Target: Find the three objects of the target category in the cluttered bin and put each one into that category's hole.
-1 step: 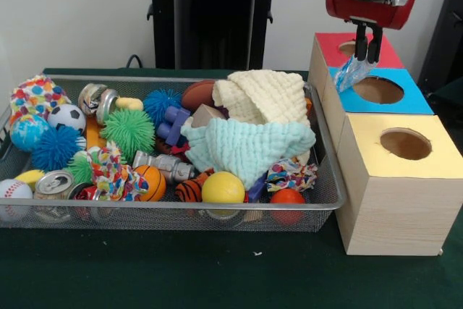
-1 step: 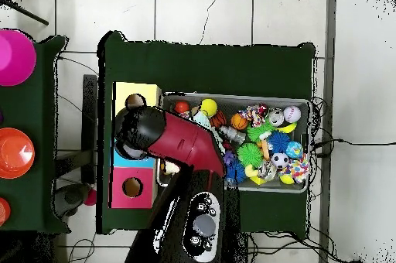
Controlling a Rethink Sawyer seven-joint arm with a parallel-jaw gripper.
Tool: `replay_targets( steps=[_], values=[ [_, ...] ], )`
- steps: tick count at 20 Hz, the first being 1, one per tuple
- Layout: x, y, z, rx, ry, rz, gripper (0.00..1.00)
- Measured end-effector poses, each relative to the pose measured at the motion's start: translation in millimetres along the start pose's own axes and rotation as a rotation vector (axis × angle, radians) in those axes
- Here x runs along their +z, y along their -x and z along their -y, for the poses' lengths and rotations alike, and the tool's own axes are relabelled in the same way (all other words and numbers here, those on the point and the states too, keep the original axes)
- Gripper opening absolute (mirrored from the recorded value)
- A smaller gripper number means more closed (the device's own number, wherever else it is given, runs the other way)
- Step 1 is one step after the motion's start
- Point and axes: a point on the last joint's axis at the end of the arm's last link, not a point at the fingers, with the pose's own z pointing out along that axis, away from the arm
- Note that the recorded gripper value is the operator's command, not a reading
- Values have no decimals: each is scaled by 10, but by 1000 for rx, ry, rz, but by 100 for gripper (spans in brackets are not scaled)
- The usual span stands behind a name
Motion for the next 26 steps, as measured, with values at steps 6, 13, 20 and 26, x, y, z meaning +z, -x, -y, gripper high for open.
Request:
replay_targets(
  steps=[6, 13, 20, 26],
  values=[
    [4, -28, -64, -4, -1, 4, 0],
    [5, -63, -123, -14, -2, 7, 0],
    [6, -63, -131, -14, 0, 7, 0],
    [-3, -57, -140, -9, 6, 6, 0]
  ],
)
